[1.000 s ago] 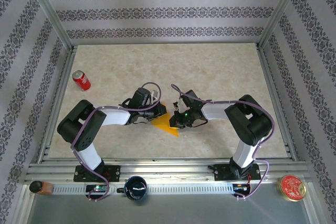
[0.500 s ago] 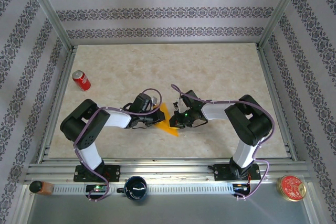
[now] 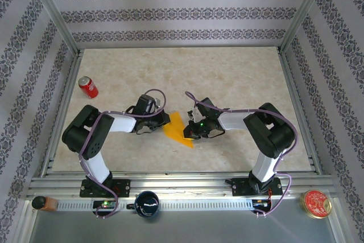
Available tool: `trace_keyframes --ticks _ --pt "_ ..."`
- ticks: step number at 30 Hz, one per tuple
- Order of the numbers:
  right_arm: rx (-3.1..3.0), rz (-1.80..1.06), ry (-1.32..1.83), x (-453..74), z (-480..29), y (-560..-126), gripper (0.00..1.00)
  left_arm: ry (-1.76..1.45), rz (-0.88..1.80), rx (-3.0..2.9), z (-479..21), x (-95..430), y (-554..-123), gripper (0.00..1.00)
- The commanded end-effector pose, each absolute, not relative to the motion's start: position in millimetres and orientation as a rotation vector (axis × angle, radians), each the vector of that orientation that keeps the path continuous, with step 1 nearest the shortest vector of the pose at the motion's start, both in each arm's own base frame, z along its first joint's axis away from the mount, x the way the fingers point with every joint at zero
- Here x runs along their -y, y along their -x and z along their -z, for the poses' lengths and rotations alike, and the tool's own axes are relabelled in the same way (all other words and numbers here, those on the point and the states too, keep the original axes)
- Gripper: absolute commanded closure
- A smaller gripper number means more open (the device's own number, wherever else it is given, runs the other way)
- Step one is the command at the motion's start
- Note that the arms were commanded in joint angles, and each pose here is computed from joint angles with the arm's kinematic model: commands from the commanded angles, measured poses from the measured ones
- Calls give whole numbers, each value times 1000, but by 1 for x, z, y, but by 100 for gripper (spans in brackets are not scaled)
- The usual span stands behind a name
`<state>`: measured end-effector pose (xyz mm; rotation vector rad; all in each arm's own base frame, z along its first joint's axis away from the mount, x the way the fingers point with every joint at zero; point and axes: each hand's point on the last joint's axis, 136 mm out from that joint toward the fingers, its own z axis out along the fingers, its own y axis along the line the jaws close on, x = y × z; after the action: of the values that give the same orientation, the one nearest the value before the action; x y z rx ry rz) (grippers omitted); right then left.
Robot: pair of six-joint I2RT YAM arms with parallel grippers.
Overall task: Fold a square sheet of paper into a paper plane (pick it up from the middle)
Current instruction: Fourth fold the wing at the center of the table.
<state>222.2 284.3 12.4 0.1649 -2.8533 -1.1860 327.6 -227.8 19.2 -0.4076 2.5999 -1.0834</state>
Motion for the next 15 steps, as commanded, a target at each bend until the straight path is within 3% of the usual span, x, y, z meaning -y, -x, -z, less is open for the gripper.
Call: trace_keyframes --ticks 1,15 --pt "2860 830 -58 -239 34 -188 100 499 911 -2616 -3 191 -342 94" --pt "2865 858 -60 -242 29 -192 100 453 966 -2590 -42 184 -356 90"
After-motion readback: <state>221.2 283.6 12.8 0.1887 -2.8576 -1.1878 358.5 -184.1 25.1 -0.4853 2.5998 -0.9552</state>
